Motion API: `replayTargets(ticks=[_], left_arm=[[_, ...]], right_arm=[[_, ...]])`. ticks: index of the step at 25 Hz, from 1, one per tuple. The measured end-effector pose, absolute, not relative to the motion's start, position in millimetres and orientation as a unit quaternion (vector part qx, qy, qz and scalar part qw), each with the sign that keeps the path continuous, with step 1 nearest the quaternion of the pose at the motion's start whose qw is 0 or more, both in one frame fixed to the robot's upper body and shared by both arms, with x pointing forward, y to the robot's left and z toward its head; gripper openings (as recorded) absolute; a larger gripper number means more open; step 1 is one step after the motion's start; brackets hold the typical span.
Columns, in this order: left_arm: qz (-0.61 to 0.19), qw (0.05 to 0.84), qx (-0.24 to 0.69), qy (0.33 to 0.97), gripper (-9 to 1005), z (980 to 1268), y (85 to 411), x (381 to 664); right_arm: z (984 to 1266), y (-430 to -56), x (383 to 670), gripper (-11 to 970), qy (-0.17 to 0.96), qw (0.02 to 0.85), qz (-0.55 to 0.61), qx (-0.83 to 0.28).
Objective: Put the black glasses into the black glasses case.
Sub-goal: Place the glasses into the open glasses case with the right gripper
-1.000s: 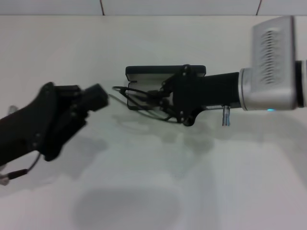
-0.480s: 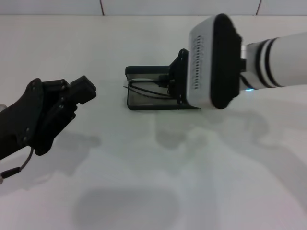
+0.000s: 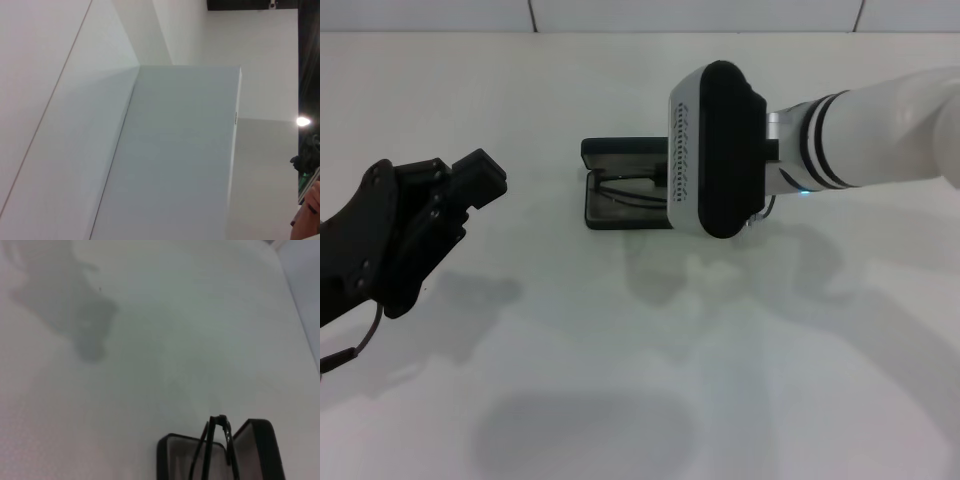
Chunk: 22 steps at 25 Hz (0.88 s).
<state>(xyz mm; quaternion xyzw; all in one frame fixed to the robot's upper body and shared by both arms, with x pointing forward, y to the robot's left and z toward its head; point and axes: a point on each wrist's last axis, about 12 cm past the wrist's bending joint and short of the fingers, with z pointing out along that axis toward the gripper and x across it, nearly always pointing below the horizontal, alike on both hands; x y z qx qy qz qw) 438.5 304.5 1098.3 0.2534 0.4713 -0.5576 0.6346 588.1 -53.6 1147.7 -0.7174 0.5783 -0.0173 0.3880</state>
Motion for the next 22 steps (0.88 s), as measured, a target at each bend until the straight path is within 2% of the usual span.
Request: replayTargets(ticks=[22], left_arm=[[-0.553, 0.640, 0.253, 0.470, 42, 1099, 306, 439]], right_arm=[[1139, -52, 601, 74, 0.582, 0.398, -0.036, -0.708]])
